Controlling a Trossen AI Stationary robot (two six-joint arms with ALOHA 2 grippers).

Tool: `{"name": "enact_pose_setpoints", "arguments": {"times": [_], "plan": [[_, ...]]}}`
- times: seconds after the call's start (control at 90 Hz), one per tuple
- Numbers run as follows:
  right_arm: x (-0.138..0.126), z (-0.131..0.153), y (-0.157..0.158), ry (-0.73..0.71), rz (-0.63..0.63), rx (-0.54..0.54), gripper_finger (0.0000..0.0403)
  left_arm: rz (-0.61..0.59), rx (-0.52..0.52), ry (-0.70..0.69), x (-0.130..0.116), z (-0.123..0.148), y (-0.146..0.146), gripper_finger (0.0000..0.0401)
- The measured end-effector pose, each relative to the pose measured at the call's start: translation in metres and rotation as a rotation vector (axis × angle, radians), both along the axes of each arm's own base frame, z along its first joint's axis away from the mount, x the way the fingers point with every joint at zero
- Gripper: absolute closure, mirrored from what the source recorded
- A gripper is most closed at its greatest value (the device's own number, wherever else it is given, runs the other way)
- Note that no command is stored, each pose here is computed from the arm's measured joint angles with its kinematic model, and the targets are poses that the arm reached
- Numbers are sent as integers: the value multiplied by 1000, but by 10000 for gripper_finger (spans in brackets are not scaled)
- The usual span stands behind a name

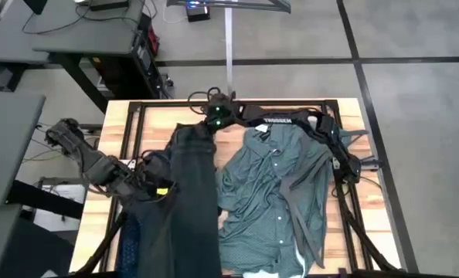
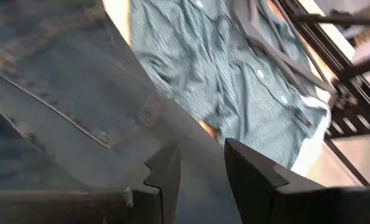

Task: Hang clothes
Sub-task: Hang the black pants on the rack

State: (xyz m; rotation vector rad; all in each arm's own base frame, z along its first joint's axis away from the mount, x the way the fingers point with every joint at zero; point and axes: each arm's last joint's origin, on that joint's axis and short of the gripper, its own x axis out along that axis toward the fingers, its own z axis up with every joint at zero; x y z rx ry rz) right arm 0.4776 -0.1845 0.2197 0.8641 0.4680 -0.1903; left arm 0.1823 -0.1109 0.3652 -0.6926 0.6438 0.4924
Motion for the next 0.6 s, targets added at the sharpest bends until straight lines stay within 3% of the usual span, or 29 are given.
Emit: {"name": "enact_pose_setpoints", "arguments": {"times": [0.6], "plan": [[-67,-1,-121,5,-280,24,399,111,49,57,24,0,50,295]]}}
